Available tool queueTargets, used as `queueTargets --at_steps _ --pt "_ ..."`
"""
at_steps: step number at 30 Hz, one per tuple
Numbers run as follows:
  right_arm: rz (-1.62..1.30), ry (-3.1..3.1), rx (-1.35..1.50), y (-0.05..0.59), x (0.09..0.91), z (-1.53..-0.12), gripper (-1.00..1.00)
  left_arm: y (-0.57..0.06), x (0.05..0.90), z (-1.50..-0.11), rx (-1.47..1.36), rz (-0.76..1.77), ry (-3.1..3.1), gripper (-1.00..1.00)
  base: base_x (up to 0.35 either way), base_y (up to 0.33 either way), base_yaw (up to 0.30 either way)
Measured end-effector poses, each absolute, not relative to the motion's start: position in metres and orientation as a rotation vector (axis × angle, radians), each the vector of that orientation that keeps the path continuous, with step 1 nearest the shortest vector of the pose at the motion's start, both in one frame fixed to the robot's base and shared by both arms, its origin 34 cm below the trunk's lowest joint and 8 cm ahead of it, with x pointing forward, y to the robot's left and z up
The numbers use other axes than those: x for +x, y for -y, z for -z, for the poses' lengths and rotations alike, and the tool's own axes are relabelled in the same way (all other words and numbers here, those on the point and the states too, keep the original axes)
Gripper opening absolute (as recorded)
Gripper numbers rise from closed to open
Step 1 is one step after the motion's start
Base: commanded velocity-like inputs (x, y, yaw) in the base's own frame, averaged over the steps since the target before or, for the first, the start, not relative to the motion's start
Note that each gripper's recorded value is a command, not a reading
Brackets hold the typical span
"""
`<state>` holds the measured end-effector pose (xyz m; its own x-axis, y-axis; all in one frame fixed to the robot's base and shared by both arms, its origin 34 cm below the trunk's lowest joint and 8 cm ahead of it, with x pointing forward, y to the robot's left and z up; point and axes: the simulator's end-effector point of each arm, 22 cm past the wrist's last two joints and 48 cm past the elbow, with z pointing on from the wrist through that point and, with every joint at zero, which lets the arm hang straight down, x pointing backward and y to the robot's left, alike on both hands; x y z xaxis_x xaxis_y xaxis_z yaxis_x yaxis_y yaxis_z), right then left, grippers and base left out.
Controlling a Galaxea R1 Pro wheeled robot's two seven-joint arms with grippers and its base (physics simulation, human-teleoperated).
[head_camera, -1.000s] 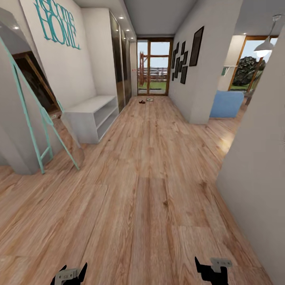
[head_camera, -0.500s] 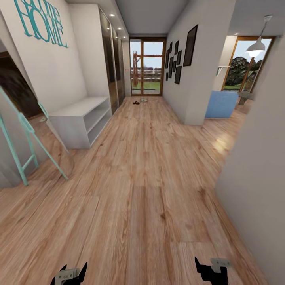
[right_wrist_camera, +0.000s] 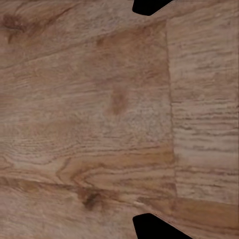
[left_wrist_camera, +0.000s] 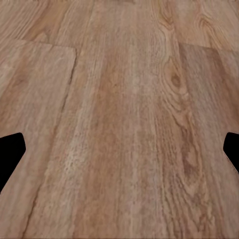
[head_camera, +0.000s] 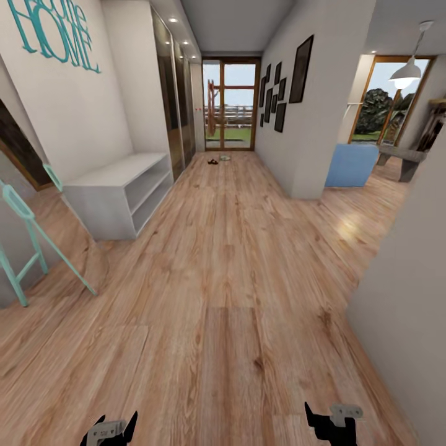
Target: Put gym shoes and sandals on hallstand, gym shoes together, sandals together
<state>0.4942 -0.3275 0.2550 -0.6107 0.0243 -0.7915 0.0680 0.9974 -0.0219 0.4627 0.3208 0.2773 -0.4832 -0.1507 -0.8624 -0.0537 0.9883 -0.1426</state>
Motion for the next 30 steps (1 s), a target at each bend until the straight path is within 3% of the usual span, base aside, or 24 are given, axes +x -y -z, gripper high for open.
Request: queueTargets --at_steps 30 --pt "0.056 -2.229 0.062 0.3243 0.494 -0.2545 1.0 -0.3226 0.453 -0.2748 -0.149 0.111 -2.082 1.0 0.338 0.0 0.0"
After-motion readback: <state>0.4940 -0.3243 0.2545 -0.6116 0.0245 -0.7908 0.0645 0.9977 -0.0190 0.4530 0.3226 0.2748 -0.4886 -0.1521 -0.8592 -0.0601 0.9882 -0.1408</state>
